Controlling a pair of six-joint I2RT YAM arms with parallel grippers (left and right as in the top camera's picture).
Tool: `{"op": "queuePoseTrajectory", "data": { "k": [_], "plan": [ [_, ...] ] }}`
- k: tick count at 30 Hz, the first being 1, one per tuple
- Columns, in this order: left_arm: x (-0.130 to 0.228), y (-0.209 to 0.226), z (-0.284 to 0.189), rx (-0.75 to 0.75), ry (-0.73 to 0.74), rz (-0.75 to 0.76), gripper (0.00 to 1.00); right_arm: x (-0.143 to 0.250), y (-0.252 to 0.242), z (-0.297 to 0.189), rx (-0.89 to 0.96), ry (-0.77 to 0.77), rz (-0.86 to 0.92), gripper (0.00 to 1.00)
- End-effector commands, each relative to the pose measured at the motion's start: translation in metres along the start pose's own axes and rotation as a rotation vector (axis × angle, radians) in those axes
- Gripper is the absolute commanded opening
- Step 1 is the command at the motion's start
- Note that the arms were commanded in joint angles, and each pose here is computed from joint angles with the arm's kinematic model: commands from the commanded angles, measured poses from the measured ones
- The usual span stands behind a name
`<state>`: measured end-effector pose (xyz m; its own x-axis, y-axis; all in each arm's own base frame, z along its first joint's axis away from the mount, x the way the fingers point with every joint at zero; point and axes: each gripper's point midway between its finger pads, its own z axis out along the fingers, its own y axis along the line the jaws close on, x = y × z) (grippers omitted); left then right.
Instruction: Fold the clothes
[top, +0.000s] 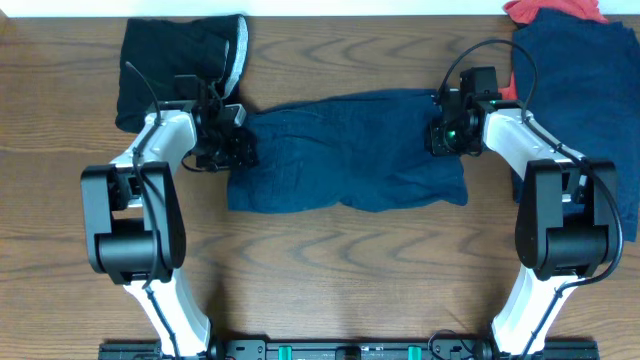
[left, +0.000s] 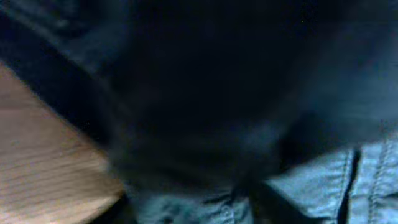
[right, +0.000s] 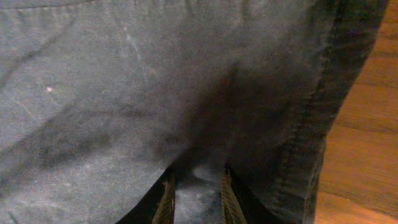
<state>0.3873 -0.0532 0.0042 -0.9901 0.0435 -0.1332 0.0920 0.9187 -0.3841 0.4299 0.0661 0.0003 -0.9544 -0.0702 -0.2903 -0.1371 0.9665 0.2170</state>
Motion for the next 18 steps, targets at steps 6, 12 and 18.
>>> {"op": "queuePoseTrajectory", "data": {
  "k": [6,12,18],
  "plan": [
    [0.015,0.002,0.017,0.025,0.061,-0.019,0.06,0.016,-0.008,0.014,0.04,0.059,0.003,0.23],
    [0.015,0.004,-0.015,-0.043,0.036,-0.016,0.06,0.021,-0.008,0.014,0.039,0.081,0.009,0.22],
    [0.014,0.006,-0.067,-0.184,-0.037,0.012,0.06,0.032,-0.006,0.013,0.029,0.124,0.018,0.18]
  ]
}}
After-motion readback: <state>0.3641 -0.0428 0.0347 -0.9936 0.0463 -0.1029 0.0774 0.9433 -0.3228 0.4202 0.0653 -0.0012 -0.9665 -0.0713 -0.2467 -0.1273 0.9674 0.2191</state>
